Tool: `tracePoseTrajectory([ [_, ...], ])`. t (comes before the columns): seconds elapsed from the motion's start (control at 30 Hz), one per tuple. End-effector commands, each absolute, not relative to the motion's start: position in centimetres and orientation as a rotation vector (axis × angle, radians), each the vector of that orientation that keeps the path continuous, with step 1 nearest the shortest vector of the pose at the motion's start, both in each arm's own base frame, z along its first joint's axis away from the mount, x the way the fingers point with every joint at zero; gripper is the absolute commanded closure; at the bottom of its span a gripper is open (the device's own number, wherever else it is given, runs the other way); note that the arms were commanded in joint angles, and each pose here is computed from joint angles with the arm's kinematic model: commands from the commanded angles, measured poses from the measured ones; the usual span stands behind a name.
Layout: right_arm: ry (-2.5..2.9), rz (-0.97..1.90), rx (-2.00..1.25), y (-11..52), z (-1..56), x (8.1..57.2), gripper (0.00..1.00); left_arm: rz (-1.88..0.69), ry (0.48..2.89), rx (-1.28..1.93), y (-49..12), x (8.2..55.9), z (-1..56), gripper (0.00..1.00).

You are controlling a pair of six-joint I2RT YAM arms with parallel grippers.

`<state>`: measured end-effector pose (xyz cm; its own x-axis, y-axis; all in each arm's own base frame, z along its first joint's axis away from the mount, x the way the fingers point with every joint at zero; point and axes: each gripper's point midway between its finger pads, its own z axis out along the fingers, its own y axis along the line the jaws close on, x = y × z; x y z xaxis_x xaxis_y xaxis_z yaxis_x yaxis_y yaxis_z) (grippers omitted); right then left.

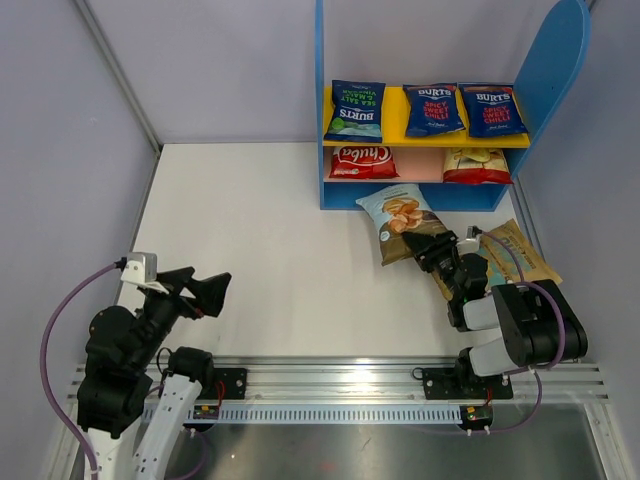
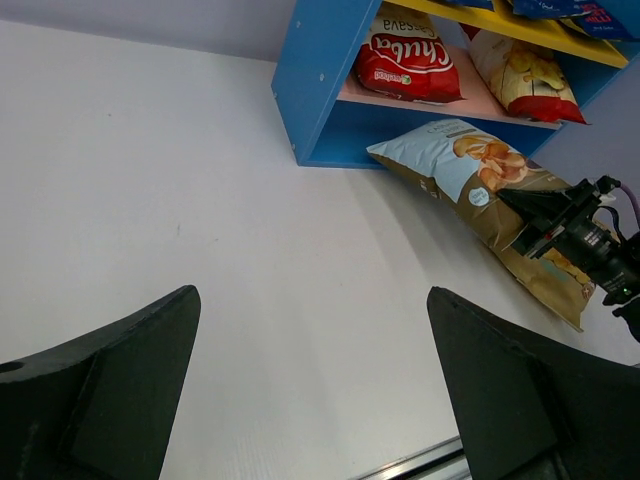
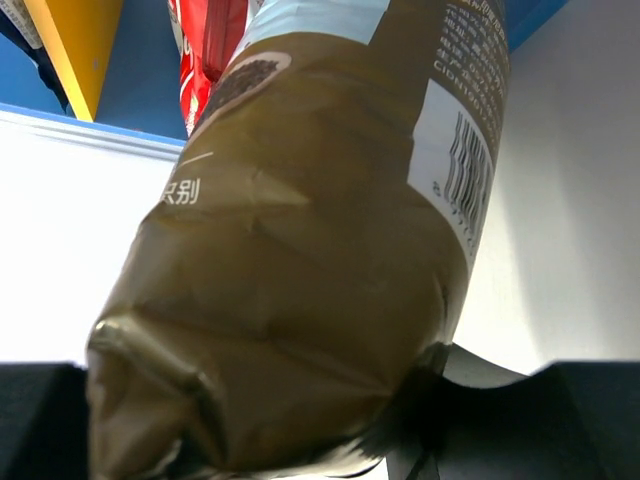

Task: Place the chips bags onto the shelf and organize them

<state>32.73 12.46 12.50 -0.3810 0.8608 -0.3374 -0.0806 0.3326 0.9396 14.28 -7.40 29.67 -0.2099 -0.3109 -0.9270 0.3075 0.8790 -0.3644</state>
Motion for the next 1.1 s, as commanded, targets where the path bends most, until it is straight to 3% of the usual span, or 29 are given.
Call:
tracePoseTrajectory([
  [0.0,1.361,1.331,0.452,13.3,20.7,33.1,0.66,-0.590,1.641,0.089,-8.3,14.0,30.7,0.01],
  [1.07,1.371,1.205,0.629,10.9,17.2,40.0,0.65,-0.664,1.562,0.218,-9.9,12.0,31.5,0.01],
])
